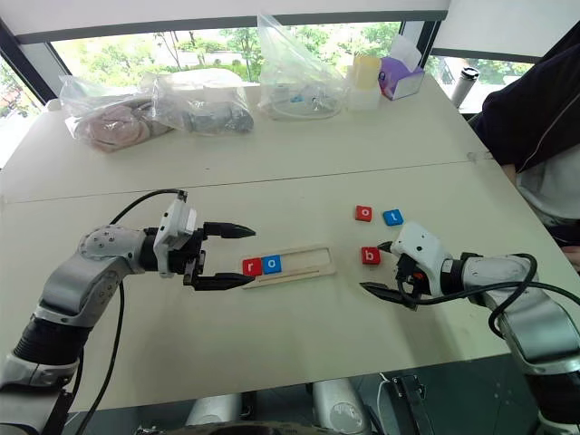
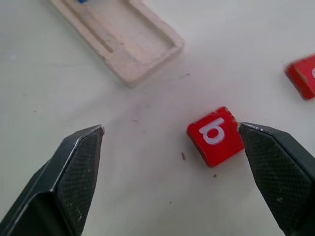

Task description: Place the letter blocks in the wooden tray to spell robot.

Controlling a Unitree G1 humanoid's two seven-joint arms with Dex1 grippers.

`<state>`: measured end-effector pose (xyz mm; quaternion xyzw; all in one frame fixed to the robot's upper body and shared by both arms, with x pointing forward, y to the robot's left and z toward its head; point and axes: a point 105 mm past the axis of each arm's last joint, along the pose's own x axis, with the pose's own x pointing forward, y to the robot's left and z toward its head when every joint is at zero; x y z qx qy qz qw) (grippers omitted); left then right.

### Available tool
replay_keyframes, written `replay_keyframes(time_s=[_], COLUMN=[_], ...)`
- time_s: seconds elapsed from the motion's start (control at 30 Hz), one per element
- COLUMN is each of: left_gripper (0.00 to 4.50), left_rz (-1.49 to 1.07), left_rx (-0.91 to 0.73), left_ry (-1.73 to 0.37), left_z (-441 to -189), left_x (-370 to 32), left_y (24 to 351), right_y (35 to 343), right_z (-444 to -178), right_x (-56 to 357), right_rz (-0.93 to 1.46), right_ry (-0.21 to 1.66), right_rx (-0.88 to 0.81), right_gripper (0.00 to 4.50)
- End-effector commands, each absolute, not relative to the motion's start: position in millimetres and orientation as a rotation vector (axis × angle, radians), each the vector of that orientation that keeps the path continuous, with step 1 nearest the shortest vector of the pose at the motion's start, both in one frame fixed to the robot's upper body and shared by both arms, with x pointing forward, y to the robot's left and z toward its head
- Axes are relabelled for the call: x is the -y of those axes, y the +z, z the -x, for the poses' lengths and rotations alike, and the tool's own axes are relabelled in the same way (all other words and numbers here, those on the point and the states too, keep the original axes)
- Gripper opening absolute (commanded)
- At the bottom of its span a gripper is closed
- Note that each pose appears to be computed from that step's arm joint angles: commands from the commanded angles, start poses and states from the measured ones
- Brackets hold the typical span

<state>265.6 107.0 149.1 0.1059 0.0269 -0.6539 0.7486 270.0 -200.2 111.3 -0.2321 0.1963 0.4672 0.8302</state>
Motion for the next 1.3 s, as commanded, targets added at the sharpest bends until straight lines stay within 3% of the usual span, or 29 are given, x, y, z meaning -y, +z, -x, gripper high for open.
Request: replay_keyframes(time_s=[0.03,0.43,0.67,0.87,1.0,1.3], left_gripper=[4.5,4.5,4.5,4.5,4.5,4.5], left_rz=[-0.243,-0.249,-0.258,-0.253,-0.254,-0.258], left_rx=[-0.013,-0.02,-0.023,-0.019,-0.012,-0.003], left_ry=[-1.414,-1.364,-1.352,-1.351,-1.361,-1.364], left_z=[-260.6,-256.0,-257.5,-259.2,-261.0,-262.9], left_x=[-106.6,-107.7,-109.8,-107.7,-105.2,-103.3], left_y=[160.7,160.2,160.4,160.4,160.8,162.6], right_y=[107.1,92.2,108.7,118.3,122.4,107.2], right_z=[-280.6,-299.1,-303.0,-289.2,-298.8,-309.8], right_x=[210.2,215.9,211.6,202.1,203.5,211.0], right_rz=[0.544,0.566,0.607,0.589,0.591,0.584], right_ry=[1.024,1.059,1.058,1.092,1.044,1.018], right_rx=[-0.429,-0.429,-0.365,-0.36,-0.332,-0.378], right_gripper=[4.47,4.47,4.47,4.47,4.47,4.47])
